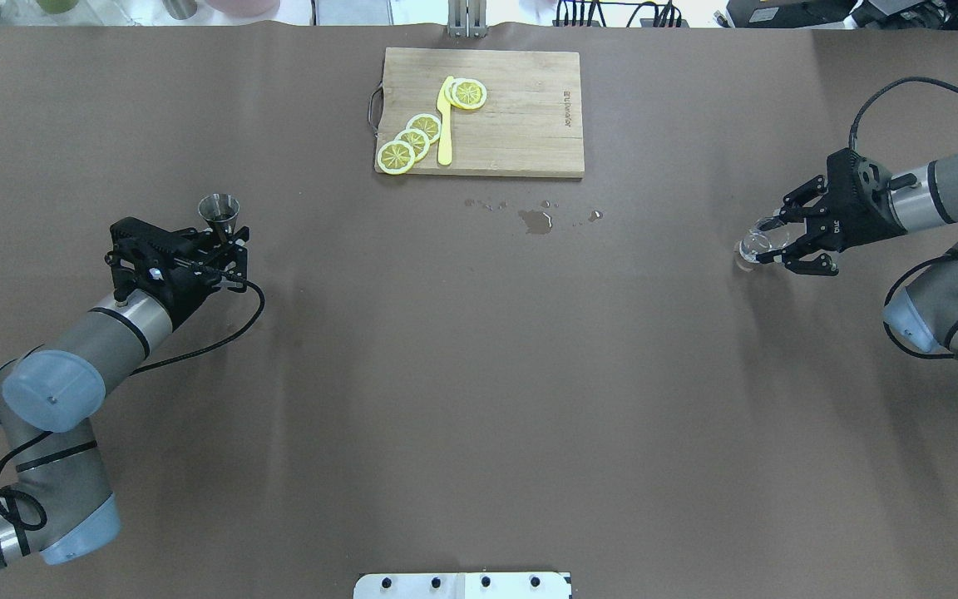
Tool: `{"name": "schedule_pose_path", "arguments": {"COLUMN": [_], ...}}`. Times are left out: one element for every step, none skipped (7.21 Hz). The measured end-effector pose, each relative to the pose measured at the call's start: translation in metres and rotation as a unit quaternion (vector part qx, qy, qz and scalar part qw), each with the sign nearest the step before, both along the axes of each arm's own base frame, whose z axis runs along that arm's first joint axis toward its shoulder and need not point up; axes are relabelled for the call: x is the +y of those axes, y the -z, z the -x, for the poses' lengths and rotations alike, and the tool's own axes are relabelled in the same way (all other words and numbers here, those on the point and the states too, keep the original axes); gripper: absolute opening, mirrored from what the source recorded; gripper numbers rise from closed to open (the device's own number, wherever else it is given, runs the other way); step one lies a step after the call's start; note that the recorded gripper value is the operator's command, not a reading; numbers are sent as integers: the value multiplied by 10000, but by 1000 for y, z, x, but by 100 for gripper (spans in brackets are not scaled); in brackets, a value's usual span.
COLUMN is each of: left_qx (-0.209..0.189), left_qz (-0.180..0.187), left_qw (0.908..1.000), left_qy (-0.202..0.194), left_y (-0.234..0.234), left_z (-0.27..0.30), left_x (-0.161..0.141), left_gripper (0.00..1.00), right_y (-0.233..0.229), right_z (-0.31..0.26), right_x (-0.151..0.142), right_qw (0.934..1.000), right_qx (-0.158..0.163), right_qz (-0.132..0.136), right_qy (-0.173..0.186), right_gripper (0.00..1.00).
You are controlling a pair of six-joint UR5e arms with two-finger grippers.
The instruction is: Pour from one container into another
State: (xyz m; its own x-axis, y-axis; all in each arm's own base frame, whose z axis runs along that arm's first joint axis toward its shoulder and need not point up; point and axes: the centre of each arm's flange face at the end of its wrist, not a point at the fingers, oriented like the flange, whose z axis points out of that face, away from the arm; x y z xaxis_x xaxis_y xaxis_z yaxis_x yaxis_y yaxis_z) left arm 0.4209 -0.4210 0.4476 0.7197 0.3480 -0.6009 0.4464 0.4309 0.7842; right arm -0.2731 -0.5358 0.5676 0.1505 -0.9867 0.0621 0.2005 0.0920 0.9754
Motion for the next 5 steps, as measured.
{"name": "schedule_pose_path", "arguments": {"left_qx": [16,24,33,46,74], "left_qz": [42,62,68,68,85], "left_qw": [10000,10000,10000,10000,9999], "left_qy": [7,10,11,14,22], "left_y": [-4,-5,-6,-5,-5], "left_z": [-1,-1,-1,-1,-1], "left_x": [0,0,0,0,0], "left_gripper": [0,0,6,9,12], "right_y": [-2,-4,-6,-7,-8], "right_z": [1,1,1,0,0], "right_x": [1,3,4,6,7], "right_qw": [10000,10000,10000,10000,10000], "right_qx": [13,26,34,40,44], "right_qz": [8,22,36,46,54], "right_qy": [-2,-2,-5,-5,-3], "right_gripper": [0,0,0,74,100]}}
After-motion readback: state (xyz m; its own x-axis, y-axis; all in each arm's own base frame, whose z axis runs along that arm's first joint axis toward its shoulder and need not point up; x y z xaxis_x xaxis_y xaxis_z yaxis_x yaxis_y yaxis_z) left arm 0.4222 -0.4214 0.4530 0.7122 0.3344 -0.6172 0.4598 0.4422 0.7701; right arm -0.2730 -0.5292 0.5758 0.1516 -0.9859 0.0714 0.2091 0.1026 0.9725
